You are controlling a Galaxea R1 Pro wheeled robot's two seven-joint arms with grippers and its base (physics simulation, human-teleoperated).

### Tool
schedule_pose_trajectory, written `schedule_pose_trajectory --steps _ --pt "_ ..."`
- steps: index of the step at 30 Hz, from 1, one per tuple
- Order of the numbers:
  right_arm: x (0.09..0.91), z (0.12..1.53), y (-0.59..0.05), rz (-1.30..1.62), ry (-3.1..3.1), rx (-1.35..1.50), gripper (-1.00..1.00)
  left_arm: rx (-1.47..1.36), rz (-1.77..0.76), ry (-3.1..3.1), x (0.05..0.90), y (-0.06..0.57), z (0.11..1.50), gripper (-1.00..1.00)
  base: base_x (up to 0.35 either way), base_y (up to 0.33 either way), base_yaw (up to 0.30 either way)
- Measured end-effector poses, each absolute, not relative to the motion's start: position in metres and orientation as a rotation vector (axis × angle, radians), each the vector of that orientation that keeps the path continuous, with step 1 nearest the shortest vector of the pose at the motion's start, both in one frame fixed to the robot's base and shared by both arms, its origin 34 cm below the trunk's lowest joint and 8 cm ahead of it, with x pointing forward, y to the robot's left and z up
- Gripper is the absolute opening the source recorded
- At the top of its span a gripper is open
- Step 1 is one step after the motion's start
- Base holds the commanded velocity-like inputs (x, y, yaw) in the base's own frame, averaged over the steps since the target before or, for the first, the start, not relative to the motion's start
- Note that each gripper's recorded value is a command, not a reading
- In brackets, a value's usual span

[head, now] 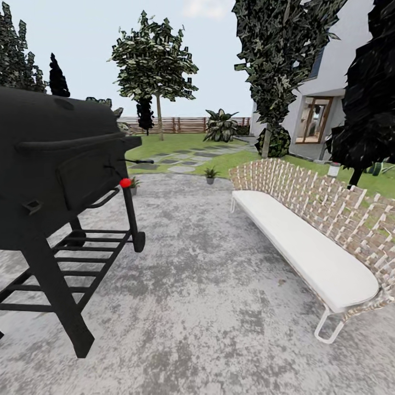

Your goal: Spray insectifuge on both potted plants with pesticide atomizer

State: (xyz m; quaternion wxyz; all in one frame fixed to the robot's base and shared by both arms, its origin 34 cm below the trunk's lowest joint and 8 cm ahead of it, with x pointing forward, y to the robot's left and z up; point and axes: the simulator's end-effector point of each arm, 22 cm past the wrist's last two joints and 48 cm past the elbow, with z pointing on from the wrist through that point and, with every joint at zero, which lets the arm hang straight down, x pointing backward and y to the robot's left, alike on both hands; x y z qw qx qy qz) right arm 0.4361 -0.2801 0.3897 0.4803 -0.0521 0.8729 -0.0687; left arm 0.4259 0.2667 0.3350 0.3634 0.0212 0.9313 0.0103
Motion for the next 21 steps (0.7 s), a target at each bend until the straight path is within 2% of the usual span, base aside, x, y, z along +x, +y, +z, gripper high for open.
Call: schedule_pose_trajectory --steps 9,21 --pt "0.4361 0.3897 -0.2803 -0.168 2.129 -0.127 1.00 0.053 0.027 2.397 0.4259 0.2671 0.3350 1.00 0.291 -0.150 0.000" --pt "0.4361 0.3896 -0.2803 -0.168 2.130 -0.127 1.00 0.049 0.027 2.397 0.4259 0.2673 0.3351 1.00 0.337 -0.014 0.000"
